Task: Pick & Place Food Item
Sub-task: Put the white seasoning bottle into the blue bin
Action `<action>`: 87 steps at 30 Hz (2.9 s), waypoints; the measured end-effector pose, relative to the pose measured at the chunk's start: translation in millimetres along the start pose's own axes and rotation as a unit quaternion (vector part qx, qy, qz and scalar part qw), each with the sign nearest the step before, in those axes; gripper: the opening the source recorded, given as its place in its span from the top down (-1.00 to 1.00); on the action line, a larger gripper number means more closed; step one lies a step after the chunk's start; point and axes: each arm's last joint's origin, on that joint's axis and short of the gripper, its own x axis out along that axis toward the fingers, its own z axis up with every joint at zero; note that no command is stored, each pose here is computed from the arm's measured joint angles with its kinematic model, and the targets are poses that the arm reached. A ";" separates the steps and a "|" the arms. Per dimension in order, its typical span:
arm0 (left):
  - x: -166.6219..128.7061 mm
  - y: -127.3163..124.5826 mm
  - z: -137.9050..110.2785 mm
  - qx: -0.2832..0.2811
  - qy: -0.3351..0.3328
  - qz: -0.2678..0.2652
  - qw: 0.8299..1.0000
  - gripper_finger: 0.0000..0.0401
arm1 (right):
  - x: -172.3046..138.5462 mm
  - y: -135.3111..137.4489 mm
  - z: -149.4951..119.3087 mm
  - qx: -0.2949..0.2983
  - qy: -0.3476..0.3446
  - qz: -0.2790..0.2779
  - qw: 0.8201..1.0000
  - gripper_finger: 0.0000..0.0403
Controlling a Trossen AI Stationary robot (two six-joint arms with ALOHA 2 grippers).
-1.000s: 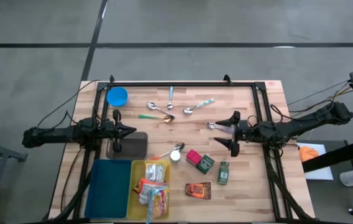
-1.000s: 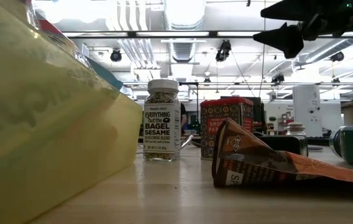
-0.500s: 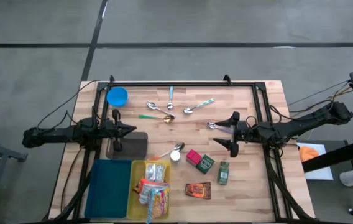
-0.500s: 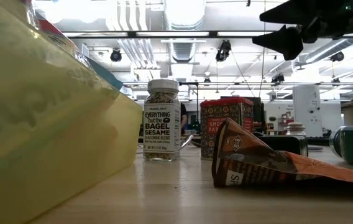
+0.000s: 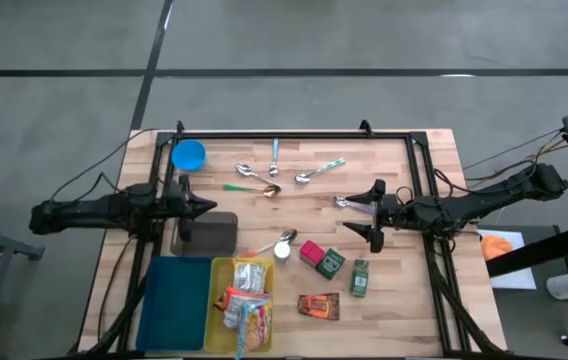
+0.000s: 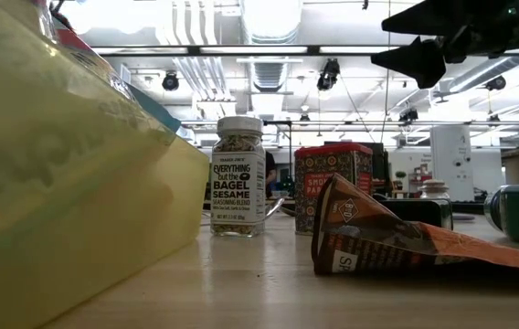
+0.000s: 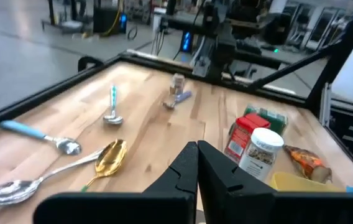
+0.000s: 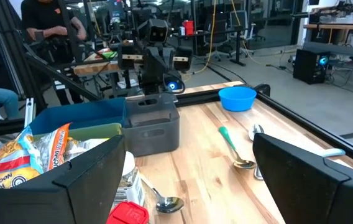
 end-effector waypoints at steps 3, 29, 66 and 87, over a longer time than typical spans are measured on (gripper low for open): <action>5.5 -2.3 9.1 0.000 0.039 0.012 0.999 0.95 | 0.0 0.0 0.0 0.000 0.000 0.000 1.000 -0.73; 134.3 -62.3 98.0 0.061 0.341 0.080 0.934 0.33 | 0.0 0.0 -0.1 0.000 0.000 0.000 1.000 -0.73; 224.4 -139.6 48.4 0.223 0.373 -0.037 0.900 -0.69 | 0.0 -0.1 -0.8 -0.002 0.004 -0.001 1.000 -0.73; 227.0 -125.9 21.3 0.203 0.370 -0.044 0.905 -0.68 | -0.1 -0.4 -1.7 -0.003 0.008 -0.002 1.000 -0.73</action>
